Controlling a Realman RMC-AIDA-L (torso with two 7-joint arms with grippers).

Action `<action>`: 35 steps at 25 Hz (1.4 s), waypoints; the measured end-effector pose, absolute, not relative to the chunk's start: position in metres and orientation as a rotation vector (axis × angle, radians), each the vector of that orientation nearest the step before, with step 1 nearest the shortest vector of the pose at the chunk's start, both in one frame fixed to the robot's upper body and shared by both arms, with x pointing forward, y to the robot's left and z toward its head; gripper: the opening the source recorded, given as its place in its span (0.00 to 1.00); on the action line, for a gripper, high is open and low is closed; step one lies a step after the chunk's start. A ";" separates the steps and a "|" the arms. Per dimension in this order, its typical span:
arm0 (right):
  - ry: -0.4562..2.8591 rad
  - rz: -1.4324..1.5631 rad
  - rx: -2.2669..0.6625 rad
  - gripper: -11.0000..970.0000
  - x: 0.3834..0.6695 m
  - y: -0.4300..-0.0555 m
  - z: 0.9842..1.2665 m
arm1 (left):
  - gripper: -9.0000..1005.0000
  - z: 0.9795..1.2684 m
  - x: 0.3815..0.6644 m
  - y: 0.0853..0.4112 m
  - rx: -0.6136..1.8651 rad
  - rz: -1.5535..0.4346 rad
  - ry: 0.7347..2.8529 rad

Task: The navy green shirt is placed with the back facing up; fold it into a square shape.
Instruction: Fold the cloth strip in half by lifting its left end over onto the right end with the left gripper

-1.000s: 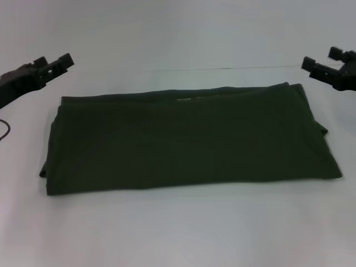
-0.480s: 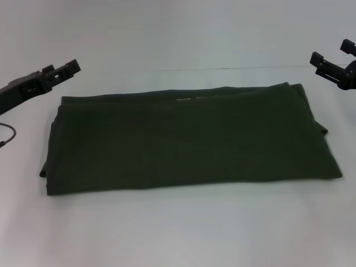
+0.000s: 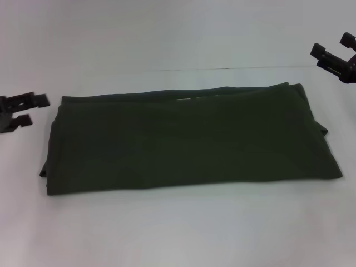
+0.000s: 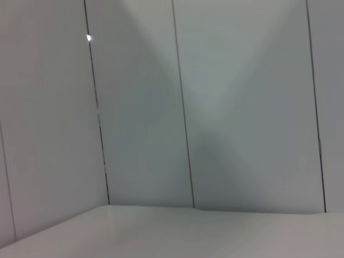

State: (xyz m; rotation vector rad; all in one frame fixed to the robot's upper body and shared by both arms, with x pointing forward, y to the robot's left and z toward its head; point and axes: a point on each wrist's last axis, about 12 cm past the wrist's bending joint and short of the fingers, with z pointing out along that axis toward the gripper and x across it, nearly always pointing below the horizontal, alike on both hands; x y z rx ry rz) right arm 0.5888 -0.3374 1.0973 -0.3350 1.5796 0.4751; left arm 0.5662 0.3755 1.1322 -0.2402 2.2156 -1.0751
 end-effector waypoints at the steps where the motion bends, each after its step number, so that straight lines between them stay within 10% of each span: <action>1: 1.580 0.477 -0.331 0.95 0.589 -0.337 1.098 | 0.87 1.133 0.563 0.379 -0.249 -1.090 2.225; 35: 1.620 0.488 -0.321 0.95 0.596 -0.331 1.096 | 0.87 1.080 0.537 0.373 -0.385 -1.089 2.484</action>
